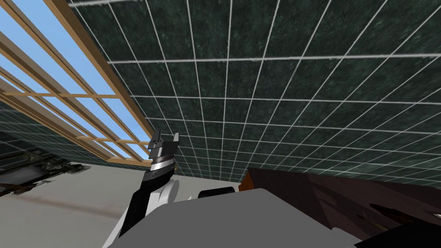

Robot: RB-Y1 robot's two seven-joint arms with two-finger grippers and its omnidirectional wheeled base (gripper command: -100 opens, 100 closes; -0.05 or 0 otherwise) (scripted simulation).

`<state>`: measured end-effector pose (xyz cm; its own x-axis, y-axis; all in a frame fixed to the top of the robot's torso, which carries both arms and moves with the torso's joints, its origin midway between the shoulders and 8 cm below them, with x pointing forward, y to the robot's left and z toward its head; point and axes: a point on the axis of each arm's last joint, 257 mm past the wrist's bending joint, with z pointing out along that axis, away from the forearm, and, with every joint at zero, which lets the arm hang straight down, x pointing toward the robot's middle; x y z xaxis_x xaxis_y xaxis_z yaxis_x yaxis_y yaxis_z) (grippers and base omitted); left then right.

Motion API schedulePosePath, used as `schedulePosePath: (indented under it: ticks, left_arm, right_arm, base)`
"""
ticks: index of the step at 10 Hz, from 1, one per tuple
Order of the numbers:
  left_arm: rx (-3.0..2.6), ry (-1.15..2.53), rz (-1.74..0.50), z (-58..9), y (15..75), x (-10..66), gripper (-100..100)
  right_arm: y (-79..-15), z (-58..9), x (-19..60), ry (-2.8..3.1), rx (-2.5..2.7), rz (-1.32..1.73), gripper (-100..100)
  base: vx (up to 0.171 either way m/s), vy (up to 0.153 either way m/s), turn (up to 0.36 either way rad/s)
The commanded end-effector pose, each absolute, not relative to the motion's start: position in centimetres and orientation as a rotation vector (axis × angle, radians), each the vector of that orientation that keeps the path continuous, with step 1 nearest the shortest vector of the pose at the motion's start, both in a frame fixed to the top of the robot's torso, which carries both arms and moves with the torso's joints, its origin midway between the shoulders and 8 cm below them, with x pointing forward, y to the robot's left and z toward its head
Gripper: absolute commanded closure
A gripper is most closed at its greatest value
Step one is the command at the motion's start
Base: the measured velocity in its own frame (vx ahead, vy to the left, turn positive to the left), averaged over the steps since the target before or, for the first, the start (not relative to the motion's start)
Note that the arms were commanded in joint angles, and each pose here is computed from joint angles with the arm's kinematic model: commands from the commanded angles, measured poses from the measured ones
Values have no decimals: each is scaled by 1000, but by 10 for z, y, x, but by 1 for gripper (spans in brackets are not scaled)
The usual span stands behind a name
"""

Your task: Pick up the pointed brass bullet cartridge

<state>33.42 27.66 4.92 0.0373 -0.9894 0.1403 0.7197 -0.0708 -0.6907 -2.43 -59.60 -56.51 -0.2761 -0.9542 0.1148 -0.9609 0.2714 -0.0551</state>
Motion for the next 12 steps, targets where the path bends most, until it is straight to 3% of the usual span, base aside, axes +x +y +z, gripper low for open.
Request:
schedulePosePath:
  ticks: [1, 2, 3, 4, 12]
  left_arm:
    - [-718, 486, -1501, 49, 277, 334, 0]
    - [-718, 486, -1501, 49, 277, 334, 0]
    - [-718, 486, -1501, 49, 277, 334, 0]
    - [-718, 486, -1501, 49, 277, 334, 0]
    - [-718, 486, -1501, 49, 277, 334, 0]
  right_arm:
    - [-596, -565, -24, -2457, 1853, 175, 100]
    - [-596, -565, -24, -2458, 1853, 175, 100]
    - [-596, -565, -24, -2458, 1853, 175, 0]
    - [-596, -563, -24, -2408, 1893, 181, 100]
    - [-599, -558, -30, -2331, 1919, 196, 100]
  base:
    - [0, 0, 0]
    - [0, 0, 0]
    - [0, 0, 0]
    - [34, -18, -87]
    - [29, -13, -36]
